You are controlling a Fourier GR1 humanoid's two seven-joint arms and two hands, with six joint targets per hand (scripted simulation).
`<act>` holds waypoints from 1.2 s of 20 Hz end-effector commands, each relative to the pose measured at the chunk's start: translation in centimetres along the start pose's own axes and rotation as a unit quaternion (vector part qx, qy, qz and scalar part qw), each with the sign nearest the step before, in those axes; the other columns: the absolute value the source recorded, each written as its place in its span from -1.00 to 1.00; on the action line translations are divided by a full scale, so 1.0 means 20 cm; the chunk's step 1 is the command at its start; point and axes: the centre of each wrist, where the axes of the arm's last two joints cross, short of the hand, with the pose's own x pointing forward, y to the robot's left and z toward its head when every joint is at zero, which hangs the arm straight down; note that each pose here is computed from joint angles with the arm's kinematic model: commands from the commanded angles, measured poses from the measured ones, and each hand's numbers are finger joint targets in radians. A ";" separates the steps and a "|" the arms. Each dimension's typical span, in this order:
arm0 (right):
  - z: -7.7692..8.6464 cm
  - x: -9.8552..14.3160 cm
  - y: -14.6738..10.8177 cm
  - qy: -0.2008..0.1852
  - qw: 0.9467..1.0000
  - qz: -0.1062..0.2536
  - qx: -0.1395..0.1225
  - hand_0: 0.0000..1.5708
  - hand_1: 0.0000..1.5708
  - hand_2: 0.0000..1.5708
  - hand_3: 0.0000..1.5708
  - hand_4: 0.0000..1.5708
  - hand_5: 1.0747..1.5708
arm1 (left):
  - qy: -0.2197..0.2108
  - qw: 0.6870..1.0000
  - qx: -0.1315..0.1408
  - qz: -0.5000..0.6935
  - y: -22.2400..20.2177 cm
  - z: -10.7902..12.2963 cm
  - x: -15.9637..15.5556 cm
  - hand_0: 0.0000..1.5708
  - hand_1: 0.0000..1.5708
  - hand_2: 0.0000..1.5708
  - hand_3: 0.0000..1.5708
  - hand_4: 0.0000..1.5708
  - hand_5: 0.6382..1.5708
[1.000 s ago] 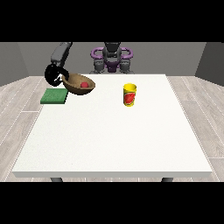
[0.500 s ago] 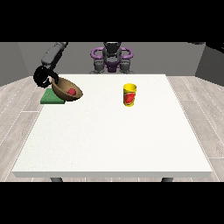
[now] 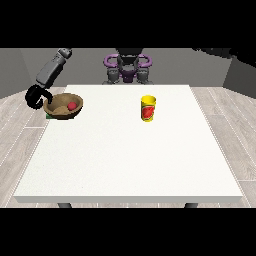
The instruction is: Pick the cup and pour the ball into the bowl, then pick the bowl and place it on the pad
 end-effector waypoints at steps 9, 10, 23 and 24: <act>0.02 -0.02 -0.14 0.019 0.999 0.035 0.011 1.00 1.00 1.00 -0.55 0.24 1.00 | 0.022 1.000 0.000 0.010 0.01 0.07 0.03 -1.00 -1.00 -1.00 -1.00 -0.12 0.97; 0.02 0.00 -0.16 0.019 0.999 0.041 0.017 1.00 1.00 1.00 -0.41 0.25 0.99 | 0.015 1.000 -0.004 0.016 -0.03 0.08 0.02 -1.00 -1.00 -1.00 -1.00 -0.11 0.97; 0.02 -0.06 -0.14 0.130 0.991 -0.013 -0.029 1.00 1.00 1.00 0.74 -0.21 0.96 | 0.087 0.996 0.019 0.006 0.06 0.09 -0.02 -1.00 -1.00 -1.00 -1.00 -0.16 0.94; 0.02 -0.08 -0.11 0.123 0.992 -0.004 -0.036 0.70 0.70 1.00 0.35 -1.00 1.00 | 0.070 0.997 0.012 0.000 0.10 0.10 -0.02 -1.00 -1.00 -1.00 -1.00 -0.17 0.93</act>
